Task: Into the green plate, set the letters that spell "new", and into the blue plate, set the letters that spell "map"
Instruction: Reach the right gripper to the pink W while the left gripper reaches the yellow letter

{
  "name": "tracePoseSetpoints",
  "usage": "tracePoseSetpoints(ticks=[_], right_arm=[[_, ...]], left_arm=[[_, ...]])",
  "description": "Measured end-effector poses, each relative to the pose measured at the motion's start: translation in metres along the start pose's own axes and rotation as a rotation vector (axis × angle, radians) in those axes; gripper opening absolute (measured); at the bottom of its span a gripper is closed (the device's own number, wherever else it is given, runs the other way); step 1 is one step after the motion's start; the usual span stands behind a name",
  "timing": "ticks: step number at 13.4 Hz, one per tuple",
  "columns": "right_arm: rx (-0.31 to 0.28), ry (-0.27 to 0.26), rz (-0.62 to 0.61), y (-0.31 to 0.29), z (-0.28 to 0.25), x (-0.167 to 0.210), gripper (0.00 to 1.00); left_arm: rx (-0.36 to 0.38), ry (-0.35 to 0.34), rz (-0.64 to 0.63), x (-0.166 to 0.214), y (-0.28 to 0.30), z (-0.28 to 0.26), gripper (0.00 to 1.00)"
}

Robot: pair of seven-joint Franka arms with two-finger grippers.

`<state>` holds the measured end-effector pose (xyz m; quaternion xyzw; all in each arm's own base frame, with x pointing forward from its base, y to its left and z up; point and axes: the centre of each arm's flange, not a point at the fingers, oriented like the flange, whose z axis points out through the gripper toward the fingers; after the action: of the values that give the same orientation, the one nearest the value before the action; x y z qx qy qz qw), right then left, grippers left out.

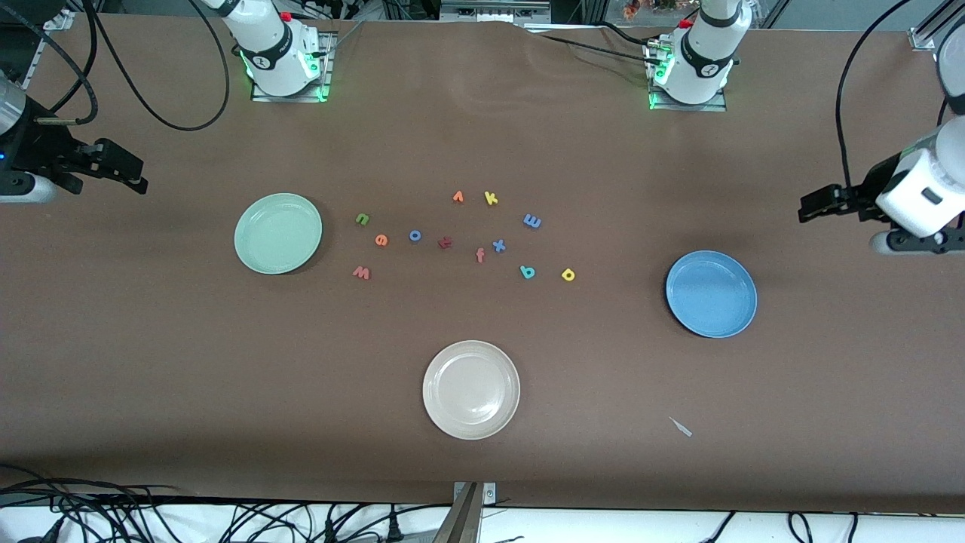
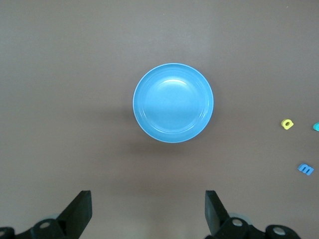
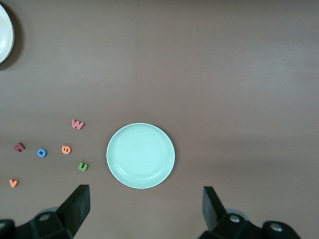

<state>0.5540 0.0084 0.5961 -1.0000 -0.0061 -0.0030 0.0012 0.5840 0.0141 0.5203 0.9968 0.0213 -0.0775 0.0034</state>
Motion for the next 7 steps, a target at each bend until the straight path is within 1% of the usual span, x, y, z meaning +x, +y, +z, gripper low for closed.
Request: tracePoseSetpoints(ticks=[3,5,7], right_arm=[[0.000,0.000,0.000,0.000,0.000,0.000,1.00],[0.001,0.001,0.006,0.000,0.000,0.000,1.00],[0.024,0.008,0.049,-0.004,0.001,0.002,1.00]], left_arm=[[0.003,-0.029,0.037,0.019,0.022,0.020,1.00],[0.012,-0.048,0.068,0.022,0.053,0.031,1.00],[0.026,-0.066,0.055,0.021,0.091,0.043,1.00]])
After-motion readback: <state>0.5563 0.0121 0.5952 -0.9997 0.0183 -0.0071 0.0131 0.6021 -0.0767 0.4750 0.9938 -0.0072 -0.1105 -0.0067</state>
